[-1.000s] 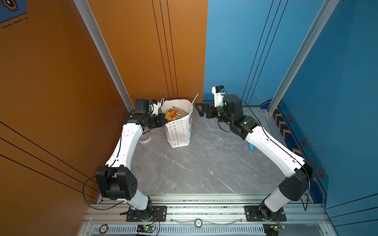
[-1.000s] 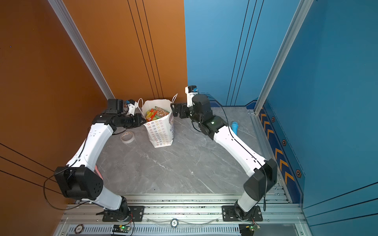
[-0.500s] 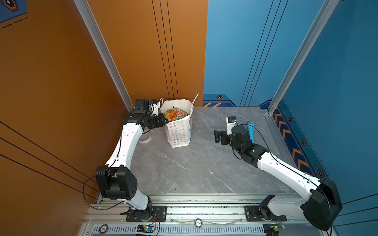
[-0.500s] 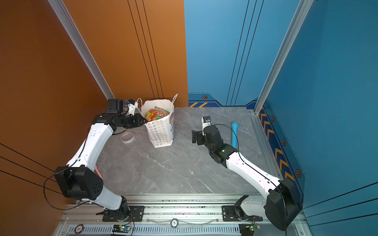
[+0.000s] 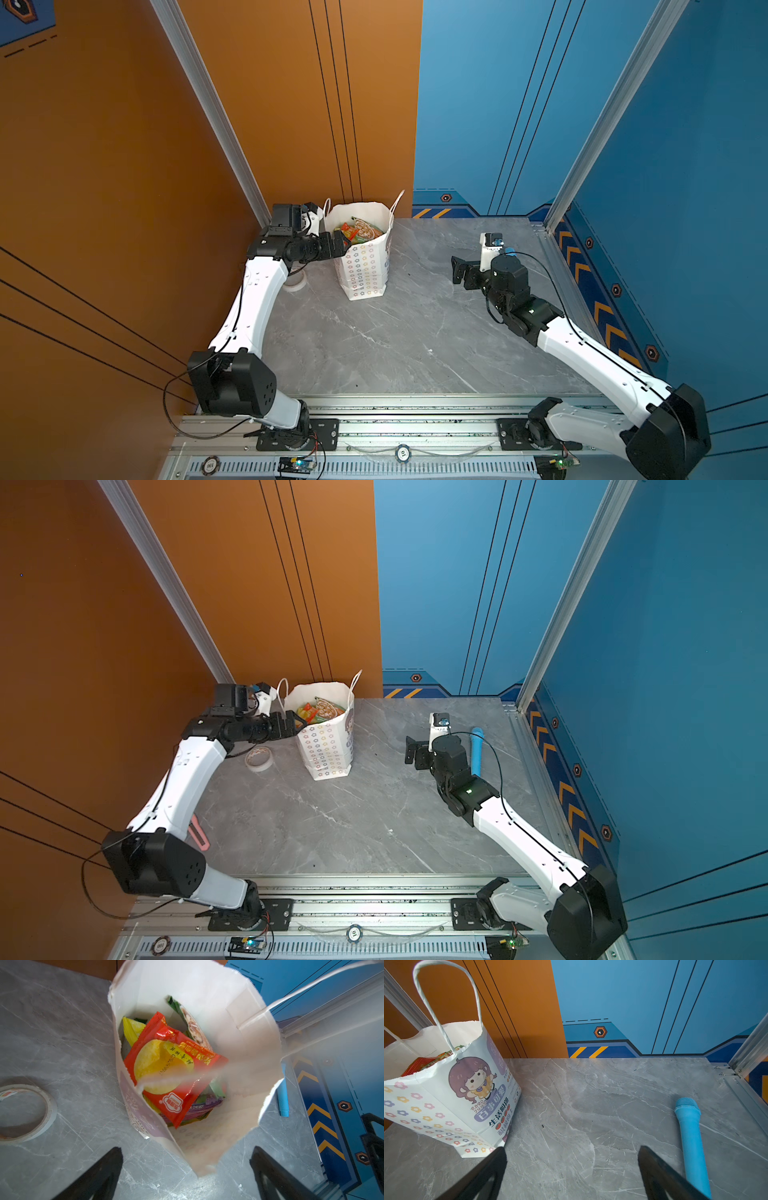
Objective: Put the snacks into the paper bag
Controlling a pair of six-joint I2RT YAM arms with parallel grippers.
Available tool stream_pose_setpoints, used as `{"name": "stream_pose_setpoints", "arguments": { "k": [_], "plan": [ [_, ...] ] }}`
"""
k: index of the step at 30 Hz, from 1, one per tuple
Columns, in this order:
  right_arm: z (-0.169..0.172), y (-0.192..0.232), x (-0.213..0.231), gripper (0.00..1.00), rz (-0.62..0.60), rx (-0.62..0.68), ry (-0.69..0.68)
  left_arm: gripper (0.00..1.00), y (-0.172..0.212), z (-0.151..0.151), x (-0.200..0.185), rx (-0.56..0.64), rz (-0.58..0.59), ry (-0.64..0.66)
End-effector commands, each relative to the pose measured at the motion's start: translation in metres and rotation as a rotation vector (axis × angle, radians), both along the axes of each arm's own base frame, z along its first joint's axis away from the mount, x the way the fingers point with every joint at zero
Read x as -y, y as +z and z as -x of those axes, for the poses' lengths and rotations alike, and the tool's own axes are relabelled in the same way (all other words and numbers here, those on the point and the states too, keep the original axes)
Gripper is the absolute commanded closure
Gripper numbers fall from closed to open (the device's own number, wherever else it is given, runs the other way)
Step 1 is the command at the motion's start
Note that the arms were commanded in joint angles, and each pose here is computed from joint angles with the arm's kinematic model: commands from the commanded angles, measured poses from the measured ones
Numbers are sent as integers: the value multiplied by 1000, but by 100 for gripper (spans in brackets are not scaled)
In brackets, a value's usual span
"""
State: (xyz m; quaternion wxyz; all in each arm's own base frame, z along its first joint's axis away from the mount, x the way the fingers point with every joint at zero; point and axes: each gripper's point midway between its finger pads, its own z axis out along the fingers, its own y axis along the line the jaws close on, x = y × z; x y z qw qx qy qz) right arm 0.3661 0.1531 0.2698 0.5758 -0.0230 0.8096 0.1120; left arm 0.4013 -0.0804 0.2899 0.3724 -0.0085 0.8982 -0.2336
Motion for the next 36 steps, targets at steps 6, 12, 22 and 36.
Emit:
{"name": "stream_pose_setpoints", "arguments": {
  "k": [6, 12, 22, 36],
  "plan": [
    [5, 2, 14, 0, 1, 52, 7, 2, 70, 43, 16, 340, 129, -27],
    [6, -27, 34, 0, 100, 46, -47, 2, 62, 77, -16, 554, 88, 200],
    [26, -96, 137, 0, 245, 11, -416, 2, -72, 92, -80, 476, -315, 626],
    [-9, -150, 184, 0, 259, 14, -510, 2, -143, 69, -119, 531, -587, 672]
  ]
}}
